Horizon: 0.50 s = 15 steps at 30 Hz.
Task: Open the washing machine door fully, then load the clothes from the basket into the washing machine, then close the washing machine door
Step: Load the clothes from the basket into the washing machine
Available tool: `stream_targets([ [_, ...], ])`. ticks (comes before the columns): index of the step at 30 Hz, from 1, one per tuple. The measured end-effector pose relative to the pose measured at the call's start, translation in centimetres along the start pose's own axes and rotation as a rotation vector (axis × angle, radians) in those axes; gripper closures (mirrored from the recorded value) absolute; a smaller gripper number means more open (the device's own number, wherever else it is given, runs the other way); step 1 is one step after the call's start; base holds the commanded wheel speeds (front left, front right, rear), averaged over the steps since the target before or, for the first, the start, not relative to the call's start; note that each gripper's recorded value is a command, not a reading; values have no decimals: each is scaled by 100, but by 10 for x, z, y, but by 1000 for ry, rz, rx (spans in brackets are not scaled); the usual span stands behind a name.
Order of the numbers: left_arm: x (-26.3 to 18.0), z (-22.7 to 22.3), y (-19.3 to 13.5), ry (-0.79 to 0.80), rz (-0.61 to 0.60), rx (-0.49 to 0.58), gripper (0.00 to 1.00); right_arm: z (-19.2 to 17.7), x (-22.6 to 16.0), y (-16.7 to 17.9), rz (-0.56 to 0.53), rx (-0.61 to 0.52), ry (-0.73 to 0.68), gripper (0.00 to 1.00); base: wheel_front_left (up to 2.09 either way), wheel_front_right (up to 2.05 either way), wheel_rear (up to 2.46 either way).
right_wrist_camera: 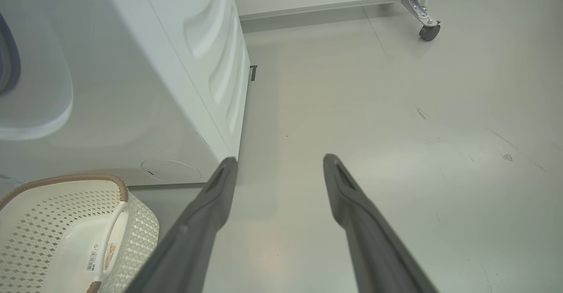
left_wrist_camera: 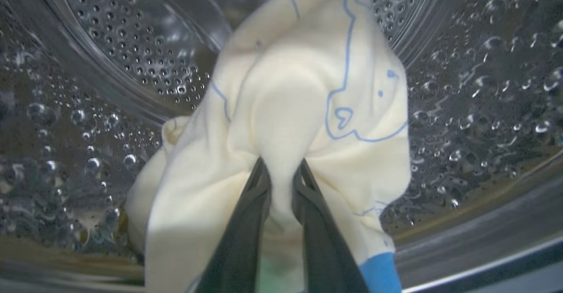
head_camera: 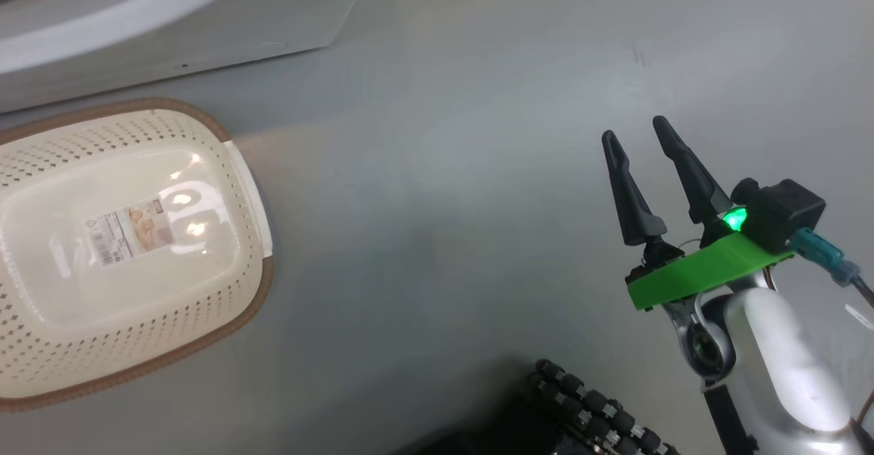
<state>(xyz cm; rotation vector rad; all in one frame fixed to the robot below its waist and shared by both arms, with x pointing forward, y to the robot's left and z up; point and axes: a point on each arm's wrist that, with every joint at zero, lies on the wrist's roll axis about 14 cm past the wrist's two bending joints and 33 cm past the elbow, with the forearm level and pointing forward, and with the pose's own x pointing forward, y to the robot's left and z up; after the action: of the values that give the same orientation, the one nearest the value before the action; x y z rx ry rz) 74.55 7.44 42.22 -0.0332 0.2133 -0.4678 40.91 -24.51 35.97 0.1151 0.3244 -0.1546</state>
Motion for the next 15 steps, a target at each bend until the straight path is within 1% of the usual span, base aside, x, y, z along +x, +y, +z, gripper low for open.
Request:
stream_targets([
  [5, 17, 39, 9, -166, 21, 7, 100, -2, 2, -4, -10, 1, 6, 0, 0, 0, 0],
  [8, 25, 48, 24, -223, 68, -20, 100, -6, 2, -6, -18, 4, 18, 0, 0, 0, 0],
  [12, 30, 34, 37, -188, 109, -30, 100, -4, 7, -7, -18, 2, 13, 0, 0, 0, 0],
  [15, 33, 13, 43, -113, 137, -58, 100, -6, 8, -6, -18, 9, 17, 0, 0, 0, 0],
])
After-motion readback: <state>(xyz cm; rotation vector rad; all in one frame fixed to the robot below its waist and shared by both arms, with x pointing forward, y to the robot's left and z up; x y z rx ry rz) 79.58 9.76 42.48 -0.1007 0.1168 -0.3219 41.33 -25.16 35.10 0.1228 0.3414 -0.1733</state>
